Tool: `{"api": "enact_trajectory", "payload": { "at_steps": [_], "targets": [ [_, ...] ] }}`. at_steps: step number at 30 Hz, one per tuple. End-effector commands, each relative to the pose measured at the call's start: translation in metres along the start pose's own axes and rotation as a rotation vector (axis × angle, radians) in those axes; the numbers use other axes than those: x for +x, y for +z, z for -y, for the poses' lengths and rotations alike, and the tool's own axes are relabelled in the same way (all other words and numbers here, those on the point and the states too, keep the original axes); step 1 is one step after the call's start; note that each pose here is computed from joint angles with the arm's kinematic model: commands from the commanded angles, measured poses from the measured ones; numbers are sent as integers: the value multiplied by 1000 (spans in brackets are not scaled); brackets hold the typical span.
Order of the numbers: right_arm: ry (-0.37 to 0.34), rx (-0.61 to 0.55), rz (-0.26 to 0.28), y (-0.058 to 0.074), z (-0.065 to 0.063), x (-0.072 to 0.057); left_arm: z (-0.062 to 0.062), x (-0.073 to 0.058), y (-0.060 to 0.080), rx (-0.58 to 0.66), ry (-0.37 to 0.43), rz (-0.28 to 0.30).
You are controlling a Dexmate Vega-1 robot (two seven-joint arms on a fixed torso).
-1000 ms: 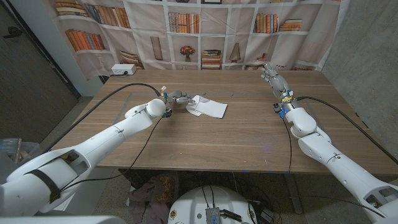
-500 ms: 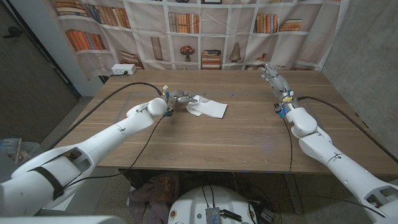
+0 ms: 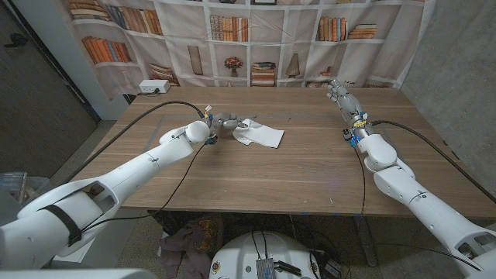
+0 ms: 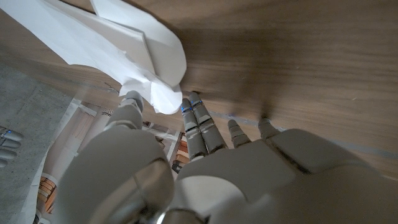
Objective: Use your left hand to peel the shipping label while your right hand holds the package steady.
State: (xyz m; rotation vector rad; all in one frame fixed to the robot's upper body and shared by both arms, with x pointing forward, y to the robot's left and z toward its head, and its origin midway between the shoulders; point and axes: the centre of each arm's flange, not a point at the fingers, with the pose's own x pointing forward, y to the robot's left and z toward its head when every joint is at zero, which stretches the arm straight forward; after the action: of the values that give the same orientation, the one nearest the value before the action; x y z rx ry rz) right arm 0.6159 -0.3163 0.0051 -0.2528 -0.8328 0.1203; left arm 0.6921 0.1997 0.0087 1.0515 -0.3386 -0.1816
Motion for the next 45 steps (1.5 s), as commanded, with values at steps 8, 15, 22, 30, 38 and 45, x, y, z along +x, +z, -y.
{"api": "enact_trajectory", "payload": {
  "at_steps": [8, 15, 22, 30, 38, 45],
  "targets": [
    [-4, 41, -2, -4, 6, -2, 6, 4, 4, 35, -15, -12],
    [-6, 54, -3, -5, 9, -4, 7, 4, 5, 38, -9, -11],
    [-7, 60, -5, -5, 11, -7, 11, 4, 9, 36, 29, 10],
    [-11, 61, -8, -5, 12, -8, 19, 4, 14, 18, 99, 33],
    [-17, 57, -9, -6, 14, -10, 19, 1, 18, 1, 187, 56],
    [-22, 49, -11, -6, 16, -12, 12, -7, 19, -140, 248, 18]
  ]
}}
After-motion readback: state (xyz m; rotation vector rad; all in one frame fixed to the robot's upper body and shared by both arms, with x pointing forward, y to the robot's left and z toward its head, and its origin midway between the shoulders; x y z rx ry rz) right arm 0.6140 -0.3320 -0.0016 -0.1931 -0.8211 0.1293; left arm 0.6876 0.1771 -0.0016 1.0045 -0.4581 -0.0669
